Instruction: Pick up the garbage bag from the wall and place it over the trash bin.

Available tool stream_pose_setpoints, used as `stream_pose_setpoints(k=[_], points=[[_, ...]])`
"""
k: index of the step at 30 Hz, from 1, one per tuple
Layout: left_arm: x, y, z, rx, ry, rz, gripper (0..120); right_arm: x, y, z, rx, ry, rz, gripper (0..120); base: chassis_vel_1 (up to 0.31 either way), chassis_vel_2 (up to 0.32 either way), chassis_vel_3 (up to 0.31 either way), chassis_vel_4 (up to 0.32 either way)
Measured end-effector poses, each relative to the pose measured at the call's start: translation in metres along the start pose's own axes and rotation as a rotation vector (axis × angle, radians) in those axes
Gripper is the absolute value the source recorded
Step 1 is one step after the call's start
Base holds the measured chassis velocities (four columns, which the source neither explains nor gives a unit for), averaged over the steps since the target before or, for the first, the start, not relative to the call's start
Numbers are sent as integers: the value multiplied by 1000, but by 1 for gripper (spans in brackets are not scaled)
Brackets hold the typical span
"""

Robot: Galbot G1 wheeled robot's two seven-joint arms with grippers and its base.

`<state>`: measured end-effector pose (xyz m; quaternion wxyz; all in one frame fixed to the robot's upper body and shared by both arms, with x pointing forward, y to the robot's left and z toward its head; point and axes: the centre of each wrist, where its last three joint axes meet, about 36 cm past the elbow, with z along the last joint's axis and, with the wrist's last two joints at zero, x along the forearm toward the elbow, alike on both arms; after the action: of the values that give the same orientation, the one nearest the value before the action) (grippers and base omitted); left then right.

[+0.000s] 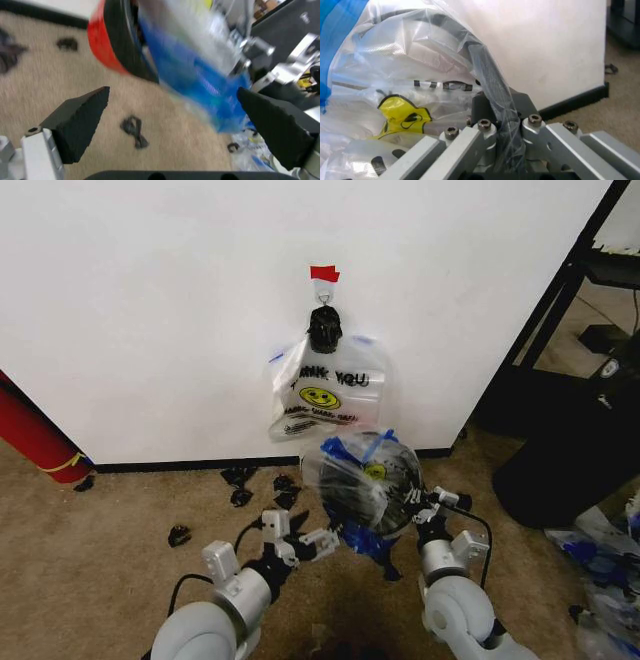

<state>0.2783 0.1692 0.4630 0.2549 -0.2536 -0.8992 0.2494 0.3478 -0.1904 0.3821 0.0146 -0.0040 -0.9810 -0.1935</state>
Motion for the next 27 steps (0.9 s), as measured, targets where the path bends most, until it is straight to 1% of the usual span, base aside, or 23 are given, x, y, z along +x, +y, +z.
stream_pose_setpoints(k=[3, 10, 11, 12, 16, 17, 19, 20, 22, 23, 26, 27], points=[[-6, -2, 0, 51, 32, -4, 100, 1, 1, 1, 3, -8, -15, 0, 0, 0, 0, 0], [-17, -3, -2, 107, 59, 14, 99, 2, 3, 3, 2, -8, -22, 0, 0, 0, 0, 0], [-18, -4, -2, 116, 60, 20, 94, 2, 3, 3, 2, -7, -22, 0, 0, 0, 0, 0], [-18, -4, -2, 116, 60, 20, 94, 2, 3, 3, 2, -7, -22, 0, 0, 0, 0, 0], [-19, -4, -4, 136, 41, 73, 77, 2, 1, 2, 2, -4, -20, 0, 0, 0, 0, 0], [-19, -4, -4, 137, 40, 78, 75, 1, 1, 2, 1, -3, -20, 0, 0, 0, 0, 0], [-18, -5, -6, 144, 32, 95, 67, 1, 1, 2, 0, -1, -18, 0, 0, 0, 0, 0], [-18, -5, -6, 144, 32, 95, 67, 1, 1, 2, 0, -1, -18, 0, 0, 0, 0, 0], [-18, -5, -7, 147, 25, 109, 58, 2, 1, 3, -1, 2, -17, 0, 0, 0, 0, 0], [-18, -4, -7, 148, 22, 115, 52, 3, 1, 4, -2, 4, -16, 0, 0, 0, 0, 0], [-17, -5, -6, 150, 22, 127, 40, 3, 1, 4, -3, 7, -13, 0, 0, 0, 0, 0], [-17, -5, -6, 150, 22, 127, 40, 3, 1, 4, -3, 7, -13, 0, 0, 0, 0, 0]])
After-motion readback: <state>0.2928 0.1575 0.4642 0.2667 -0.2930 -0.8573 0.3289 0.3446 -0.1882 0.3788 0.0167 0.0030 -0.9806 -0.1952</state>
